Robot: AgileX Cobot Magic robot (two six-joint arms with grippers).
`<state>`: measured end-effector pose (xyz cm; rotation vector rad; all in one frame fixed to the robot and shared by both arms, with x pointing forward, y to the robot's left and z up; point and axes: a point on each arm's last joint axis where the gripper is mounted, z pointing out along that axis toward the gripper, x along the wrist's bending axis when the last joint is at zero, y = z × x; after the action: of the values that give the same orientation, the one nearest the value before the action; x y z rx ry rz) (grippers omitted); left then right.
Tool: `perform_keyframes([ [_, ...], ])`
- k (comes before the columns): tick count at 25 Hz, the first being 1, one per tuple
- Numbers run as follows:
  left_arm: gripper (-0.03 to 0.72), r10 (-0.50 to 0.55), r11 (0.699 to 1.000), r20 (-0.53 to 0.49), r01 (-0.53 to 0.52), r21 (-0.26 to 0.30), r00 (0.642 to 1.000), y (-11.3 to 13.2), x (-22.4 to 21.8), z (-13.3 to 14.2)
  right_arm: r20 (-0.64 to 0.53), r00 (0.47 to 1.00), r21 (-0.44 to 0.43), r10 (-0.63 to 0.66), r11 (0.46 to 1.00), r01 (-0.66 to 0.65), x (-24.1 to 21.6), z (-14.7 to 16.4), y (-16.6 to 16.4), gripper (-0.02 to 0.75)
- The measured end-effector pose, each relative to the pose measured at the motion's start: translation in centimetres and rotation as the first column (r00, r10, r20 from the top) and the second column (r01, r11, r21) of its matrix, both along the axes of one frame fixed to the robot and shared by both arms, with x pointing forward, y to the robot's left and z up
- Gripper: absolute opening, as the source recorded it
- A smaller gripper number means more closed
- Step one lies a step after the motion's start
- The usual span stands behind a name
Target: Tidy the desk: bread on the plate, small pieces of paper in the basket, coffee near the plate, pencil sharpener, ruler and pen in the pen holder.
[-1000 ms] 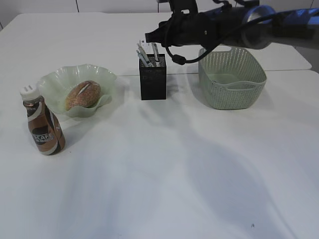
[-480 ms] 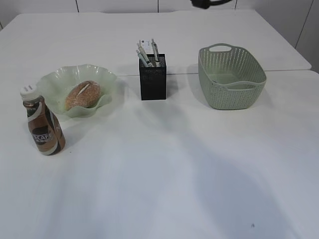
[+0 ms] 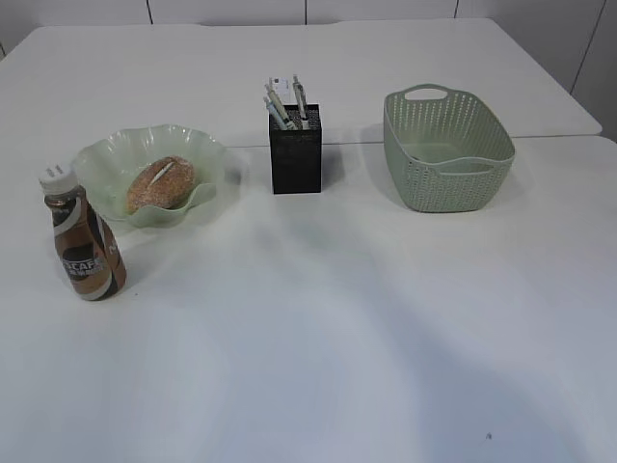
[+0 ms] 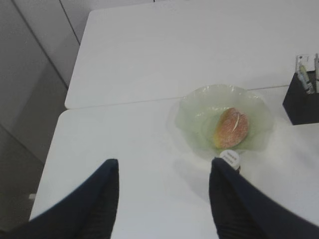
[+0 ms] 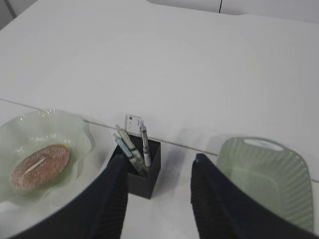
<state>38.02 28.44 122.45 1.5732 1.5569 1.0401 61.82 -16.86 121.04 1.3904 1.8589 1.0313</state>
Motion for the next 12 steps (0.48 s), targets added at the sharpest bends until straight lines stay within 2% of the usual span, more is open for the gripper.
perform_keyframes([
  [1,0.416,0.008,1.0,-0.018,-0.008,0.011,1.0,0.2,-0.3,0.1,-0.041,0.999,-0.022,0.001,1.0,-0.002,-0.2,-0.3,-0.1,0.352],
  [5,0.405,0.011,1.0,-0.133,-0.008,0.028,0.991,0.4,-1.1,-0.3,-0.073,0.997,-0.059,0.012,0.998,-0.016,-3.5,2.0,-1.3,0.353],
  [9,0.386,-0.093,0.995,-0.22,0.096,0.005,0.971,-0.5,-1.6,-0.9,-0.103,0.994,-0.059,0.03,0.998,-0.036,-6.2,3.7,-2.1,0.352],
  [12,0.384,-0.156,0.988,-0.241,0.157,-0.016,0.958,-1.0,-1.7,-1.1,-0.097,0.994,-0.052,0.041,0.998,-0.046,-7.2,4.4,-2.3,0.349],
])
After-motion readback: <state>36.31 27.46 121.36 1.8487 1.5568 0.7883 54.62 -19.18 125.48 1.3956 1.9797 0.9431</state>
